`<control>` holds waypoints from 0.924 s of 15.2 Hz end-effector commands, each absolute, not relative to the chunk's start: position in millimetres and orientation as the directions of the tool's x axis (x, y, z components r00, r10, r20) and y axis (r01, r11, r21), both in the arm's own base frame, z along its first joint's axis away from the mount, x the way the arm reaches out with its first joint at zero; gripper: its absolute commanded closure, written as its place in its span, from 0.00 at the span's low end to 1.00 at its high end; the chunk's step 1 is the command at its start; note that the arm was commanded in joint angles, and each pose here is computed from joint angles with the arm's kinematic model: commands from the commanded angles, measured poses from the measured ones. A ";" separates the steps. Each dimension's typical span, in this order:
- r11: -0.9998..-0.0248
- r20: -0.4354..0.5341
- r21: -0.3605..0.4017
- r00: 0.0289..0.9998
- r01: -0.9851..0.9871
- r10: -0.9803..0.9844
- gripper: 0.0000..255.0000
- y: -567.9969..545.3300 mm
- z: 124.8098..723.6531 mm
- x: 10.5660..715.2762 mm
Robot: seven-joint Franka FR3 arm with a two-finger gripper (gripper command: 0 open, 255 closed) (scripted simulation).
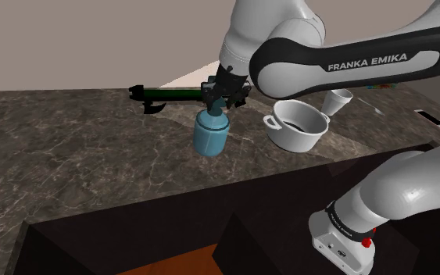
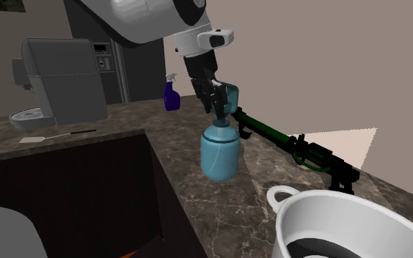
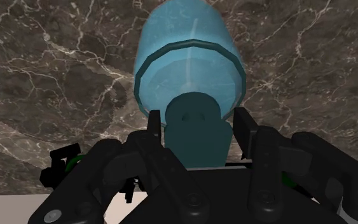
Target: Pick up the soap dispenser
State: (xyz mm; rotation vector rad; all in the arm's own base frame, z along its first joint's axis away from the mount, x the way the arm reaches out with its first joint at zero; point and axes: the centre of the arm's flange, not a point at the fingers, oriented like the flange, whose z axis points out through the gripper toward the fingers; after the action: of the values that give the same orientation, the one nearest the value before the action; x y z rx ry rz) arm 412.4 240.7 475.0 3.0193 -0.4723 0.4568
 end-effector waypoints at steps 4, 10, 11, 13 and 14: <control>-0.952 0.295 0.006 0.910 -0.306 -0.291 1.00 240.9 474.4 412.9; -0.952 0.295 0.006 0.910 -0.306 -0.291 1.00 240.9 506.0 412.9; -0.952 0.295 0.006 0.910 -0.306 -0.291 1.00 240.9 511.3 412.9; -0.952 0.295 0.006 0.910 -0.306 -0.291 1.00 240.9 521.9 412.9; -0.952 0.295 0.006 0.910 -0.306 -0.291 1.00 240.9 527.2 412.9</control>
State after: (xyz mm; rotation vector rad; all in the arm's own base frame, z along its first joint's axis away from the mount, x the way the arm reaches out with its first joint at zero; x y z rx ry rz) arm 412.9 241.6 521.4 3.0190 -0.4723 0.4529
